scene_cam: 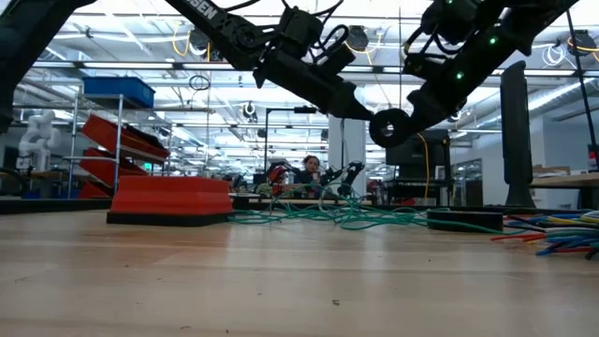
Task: Coiling cords
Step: Coil the white wire cable on the spool
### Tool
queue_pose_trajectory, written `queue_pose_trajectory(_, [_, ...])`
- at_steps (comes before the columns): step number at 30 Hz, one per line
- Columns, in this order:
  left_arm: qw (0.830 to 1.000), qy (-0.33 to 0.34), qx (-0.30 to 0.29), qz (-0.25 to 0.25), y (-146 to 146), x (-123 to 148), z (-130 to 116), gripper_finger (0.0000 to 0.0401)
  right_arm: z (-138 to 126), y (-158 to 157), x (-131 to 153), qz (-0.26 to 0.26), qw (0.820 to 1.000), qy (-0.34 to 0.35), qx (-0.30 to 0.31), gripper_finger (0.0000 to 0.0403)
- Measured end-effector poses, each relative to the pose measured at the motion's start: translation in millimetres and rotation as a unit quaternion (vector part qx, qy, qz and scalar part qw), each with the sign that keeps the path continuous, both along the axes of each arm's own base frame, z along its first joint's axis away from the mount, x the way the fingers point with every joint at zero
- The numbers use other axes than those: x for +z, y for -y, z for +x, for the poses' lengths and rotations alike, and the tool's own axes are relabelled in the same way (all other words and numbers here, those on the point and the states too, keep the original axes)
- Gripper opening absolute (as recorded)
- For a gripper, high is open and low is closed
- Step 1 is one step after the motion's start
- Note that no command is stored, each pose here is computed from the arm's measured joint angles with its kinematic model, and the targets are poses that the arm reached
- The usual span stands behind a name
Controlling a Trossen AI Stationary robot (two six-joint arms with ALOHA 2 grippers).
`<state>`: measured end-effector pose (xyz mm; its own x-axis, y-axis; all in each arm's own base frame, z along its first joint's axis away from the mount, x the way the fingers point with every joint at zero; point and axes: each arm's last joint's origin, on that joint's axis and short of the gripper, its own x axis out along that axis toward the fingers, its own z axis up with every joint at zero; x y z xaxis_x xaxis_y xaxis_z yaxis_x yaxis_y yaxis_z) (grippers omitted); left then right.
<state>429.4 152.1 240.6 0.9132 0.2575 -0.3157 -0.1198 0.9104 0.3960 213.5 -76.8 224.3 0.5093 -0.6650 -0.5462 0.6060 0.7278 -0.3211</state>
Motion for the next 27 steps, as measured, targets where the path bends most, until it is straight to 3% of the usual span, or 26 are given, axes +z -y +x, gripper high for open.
queue_pose_trajectory(9, [1.000,-0.008,-0.020,-0.004,17.3,-1.0,4.9,0.0056,5.4,6.4,-7.1,-0.066,0.995,-0.038,-0.065,0.0000])
queue_pose_trajectory(27, [0.996,0.025,-0.007,-0.081,35.1,1.8,10.8,0.0057,16.1,12.4,10.7,-0.143,0.983,0.039,-0.112,0.0000])
